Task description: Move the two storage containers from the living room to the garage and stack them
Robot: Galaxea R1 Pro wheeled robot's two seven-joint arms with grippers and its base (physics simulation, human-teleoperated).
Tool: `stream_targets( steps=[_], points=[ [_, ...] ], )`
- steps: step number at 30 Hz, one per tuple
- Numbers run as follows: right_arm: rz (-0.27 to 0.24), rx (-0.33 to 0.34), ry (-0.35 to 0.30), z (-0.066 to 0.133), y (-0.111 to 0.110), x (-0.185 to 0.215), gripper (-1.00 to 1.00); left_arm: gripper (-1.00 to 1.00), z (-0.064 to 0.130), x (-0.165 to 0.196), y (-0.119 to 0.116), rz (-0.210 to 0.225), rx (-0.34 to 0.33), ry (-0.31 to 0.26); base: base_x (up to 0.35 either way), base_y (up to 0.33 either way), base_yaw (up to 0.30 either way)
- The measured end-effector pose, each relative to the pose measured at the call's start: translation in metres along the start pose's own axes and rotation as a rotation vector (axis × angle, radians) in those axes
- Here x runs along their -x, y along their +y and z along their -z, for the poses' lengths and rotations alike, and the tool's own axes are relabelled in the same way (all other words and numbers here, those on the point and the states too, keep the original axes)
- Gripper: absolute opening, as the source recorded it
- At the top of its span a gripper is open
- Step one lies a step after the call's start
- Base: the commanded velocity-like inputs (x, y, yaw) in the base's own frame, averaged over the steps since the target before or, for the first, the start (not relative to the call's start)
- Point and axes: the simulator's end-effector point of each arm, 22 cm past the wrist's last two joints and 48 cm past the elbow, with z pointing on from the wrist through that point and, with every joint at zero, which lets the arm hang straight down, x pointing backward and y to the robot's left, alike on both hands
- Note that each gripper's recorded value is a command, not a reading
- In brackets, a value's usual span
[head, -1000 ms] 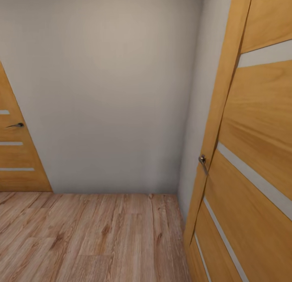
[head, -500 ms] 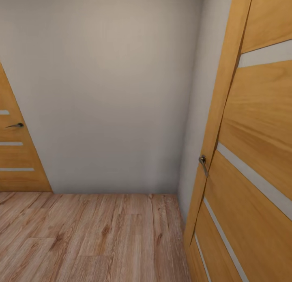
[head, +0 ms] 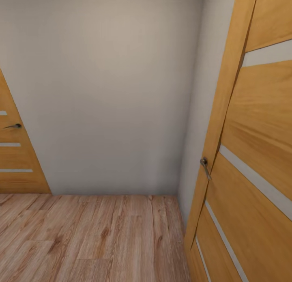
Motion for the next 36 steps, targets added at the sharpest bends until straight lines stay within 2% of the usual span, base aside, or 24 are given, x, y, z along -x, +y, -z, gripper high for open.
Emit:
stream_targets(
  steps=[31, 36],
  points=[
    [0.000, 0.002, -0.001, 0.0000, 0.0004, 0.0006, 1.00, 1.00, 0.0000, 0.0000, 0.0002, 0.000, 0.000, 0.000, 0.001, 0.021, 0.000],
    [0.000, 0.002, -0.001, 0.0001, 0.0004, 0.0002, 1.00, 1.00, 0.0002, 0.0000, 0.0002, 0.000, 0.000, 0.000, 0.123, 0.000, 0.000]
  ],
)
